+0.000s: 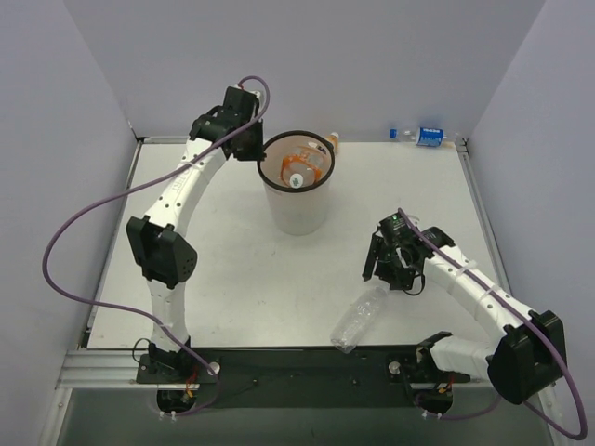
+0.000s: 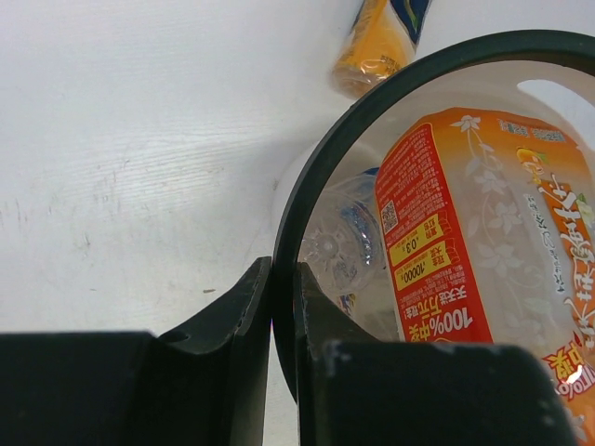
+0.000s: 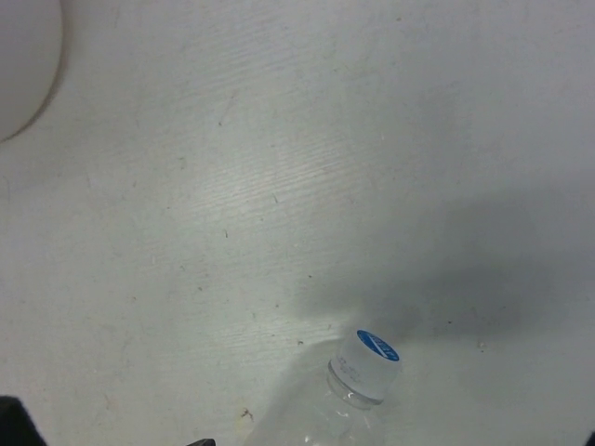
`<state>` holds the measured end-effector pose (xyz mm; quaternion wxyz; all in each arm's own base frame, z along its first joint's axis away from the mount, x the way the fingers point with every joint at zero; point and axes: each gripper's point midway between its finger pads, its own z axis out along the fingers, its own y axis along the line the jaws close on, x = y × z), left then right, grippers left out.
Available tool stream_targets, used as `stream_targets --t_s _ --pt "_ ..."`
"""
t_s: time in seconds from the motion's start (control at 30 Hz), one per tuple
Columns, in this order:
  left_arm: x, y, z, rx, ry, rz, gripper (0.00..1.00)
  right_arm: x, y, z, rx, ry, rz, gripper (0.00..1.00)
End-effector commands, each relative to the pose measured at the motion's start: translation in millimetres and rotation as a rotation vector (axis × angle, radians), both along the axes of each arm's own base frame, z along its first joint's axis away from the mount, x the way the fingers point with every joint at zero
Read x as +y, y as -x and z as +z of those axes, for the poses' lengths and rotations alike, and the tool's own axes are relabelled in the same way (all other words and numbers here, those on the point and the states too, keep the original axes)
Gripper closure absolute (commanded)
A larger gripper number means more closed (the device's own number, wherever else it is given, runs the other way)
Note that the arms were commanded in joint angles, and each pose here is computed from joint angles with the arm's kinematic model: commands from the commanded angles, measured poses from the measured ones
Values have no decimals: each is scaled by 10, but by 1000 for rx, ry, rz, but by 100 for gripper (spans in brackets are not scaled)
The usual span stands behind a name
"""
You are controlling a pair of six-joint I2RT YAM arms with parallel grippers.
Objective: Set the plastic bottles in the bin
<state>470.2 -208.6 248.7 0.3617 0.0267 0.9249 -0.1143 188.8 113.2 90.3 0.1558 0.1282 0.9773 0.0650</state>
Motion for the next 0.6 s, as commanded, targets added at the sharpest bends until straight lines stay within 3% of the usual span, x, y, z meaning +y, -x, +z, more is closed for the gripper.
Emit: stream_targets --t_s 0.0,0.57 --pt "10 -207 196 -73 61 22 100 -35 62 -182 56 4 -35 37" --pt "281 -323 205 -80 61 71 100 22 192 -568 180 2 -4 37"
